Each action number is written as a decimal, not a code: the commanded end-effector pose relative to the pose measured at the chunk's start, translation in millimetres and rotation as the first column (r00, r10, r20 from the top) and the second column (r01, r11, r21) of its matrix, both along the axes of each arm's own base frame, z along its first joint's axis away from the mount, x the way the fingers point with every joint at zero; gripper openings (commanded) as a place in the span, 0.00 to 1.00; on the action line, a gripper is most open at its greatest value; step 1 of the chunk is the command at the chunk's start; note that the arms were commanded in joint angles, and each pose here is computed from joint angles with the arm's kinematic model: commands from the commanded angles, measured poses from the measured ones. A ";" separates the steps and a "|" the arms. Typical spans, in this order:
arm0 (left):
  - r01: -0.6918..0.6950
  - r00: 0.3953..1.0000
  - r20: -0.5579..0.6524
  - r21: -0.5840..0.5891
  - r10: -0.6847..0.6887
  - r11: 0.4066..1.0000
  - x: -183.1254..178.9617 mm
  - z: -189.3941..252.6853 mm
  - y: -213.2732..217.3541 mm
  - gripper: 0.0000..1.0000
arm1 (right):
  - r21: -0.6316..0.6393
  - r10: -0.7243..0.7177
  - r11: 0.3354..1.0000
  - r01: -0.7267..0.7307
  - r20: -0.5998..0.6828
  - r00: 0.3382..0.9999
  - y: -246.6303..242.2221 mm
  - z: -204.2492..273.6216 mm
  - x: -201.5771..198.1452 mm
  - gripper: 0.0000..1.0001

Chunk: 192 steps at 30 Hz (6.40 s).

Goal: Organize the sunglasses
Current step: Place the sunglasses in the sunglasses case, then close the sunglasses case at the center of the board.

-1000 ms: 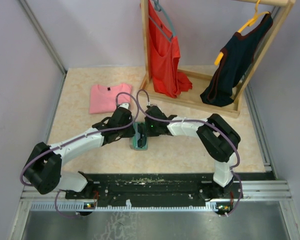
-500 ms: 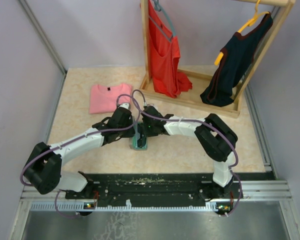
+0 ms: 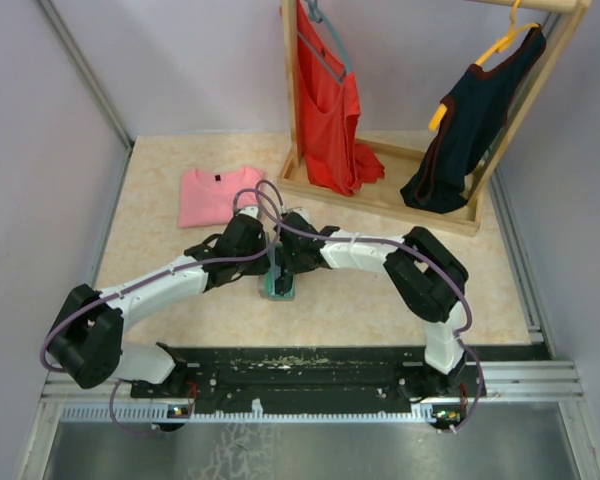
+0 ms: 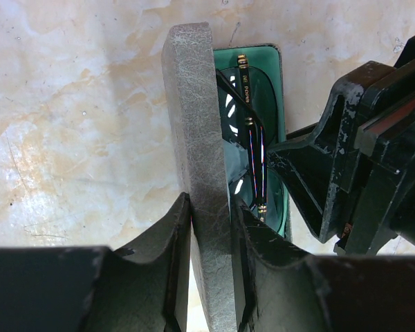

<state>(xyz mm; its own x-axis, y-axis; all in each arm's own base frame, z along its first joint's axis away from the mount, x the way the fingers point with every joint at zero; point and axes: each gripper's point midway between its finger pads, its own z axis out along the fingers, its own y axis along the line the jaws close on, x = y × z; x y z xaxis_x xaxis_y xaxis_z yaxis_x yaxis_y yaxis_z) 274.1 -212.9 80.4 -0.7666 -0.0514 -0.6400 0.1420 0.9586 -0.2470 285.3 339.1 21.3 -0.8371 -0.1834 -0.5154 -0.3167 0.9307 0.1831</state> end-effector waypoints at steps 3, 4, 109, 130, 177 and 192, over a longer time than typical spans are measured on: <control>0.054 0.999 0.002 -0.038 -0.054 0.998 -6.6 2.7 -10.8 0.31 | -0.197 0.004 0.980 -0.011 -0.035 0.999 -28.9 -40.7 -11.2 0.26; 0.054 0.999 0.003 -0.039 -0.054 0.998 -6.5 3.4 -10.9 0.31 | -0.198 0.006 0.980 -0.013 -0.035 0.999 -28.6 -40.3 -11.1 0.26; -0.045 0.997 0.065 0.007 0.045 0.999 -5.1 12.1 27.0 0.46 | 0.342 -0.097 0.933 0.109 -0.051 0.994 -15.9 -3.4 -18.3 0.07; 0.082 0.997 0.007 -0.077 -0.082 0.994 -10.6 -4.0 -5.6 0.44 | 0.337 -0.072 0.938 0.078 -0.030 0.997 -7.6 2.0 -10.1 0.07; 0.107 0.993 -0.049 -0.083 -0.111 0.991 -20.3 -30.8 -15.0 0.43 | 0.332 -0.067 0.940 0.075 -0.034 0.997 -7.7 -1.2 -10.7 0.07; 0.114 0.981 0.172 -0.132 -0.091 0.985 -1.5 56.5 -10.5 0.46 | 0.333 -0.113 0.943 0.010 0.293 0.949 -44.3 107.0 8.5 0.18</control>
